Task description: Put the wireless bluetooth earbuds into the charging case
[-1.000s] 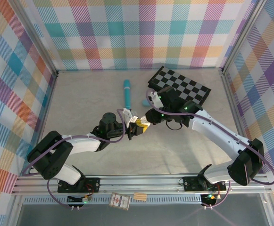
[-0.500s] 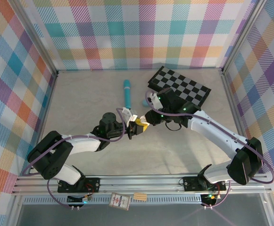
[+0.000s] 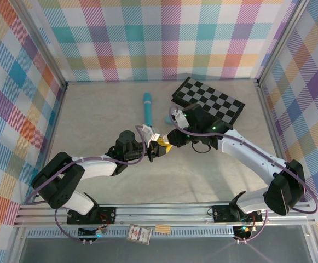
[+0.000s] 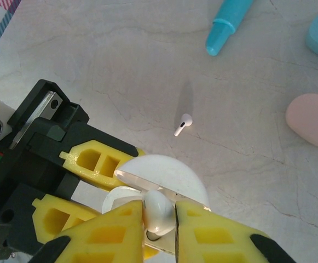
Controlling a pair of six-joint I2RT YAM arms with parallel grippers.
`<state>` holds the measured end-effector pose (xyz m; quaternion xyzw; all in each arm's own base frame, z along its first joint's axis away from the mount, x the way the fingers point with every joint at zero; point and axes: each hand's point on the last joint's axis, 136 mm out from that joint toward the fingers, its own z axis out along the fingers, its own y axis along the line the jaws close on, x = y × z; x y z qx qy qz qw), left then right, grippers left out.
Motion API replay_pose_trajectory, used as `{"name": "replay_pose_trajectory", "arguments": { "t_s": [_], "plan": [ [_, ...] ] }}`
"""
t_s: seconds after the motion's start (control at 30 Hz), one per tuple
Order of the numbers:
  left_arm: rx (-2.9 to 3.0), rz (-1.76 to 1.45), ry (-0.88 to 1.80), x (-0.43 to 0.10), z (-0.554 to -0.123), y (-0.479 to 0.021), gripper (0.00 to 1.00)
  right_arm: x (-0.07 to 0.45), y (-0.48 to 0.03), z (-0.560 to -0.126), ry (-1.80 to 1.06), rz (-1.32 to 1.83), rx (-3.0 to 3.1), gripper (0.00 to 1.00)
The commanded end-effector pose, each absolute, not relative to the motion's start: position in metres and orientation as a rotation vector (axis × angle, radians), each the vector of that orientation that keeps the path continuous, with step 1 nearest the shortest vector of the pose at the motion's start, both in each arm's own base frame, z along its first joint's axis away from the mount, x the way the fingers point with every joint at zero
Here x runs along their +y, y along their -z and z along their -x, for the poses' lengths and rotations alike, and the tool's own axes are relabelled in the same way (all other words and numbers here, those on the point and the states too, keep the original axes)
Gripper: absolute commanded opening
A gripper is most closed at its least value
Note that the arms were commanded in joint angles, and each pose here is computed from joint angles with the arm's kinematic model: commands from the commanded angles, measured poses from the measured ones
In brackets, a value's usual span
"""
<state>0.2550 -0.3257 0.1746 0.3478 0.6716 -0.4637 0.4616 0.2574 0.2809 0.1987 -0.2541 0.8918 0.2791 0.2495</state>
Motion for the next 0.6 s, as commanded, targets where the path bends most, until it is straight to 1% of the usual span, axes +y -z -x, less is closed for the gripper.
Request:
{"name": "replay_pose_trajectory", "arguments": {
  "t_s": [0.0,0.07,0.33,0.37,0.43,0.57],
  "plan": [
    [1.535,-0.843,1.122,-0.331,-0.262,-0.206,0.00,0.285,-0.199,-0.233,-0.867,0.766,2.442,0.20],
    [1.525,-0.842,1.116,-0.332,-0.263,-0.209,0.00,0.283,-0.198,-0.230,-0.863,0.782,2.451,0.20],
    [1.462,-0.878,1.118,-0.335,-0.260,-0.220,0.00,0.282,-0.205,-0.229,-0.857,0.796,2.421,0.26],
    [1.456,-0.888,1.115,-0.335,-0.260,-0.220,0.00,0.282,-0.206,-0.230,-0.859,0.790,2.417,0.28],
    [1.452,-0.900,1.102,-0.335,-0.259,-0.220,0.00,0.278,-0.210,-0.233,-0.837,0.745,2.411,0.39],
    [1.454,-0.914,1.066,-0.332,-0.260,-0.219,0.00,0.266,-0.223,-0.240,-0.783,0.655,2.352,0.54]
  ]
}}
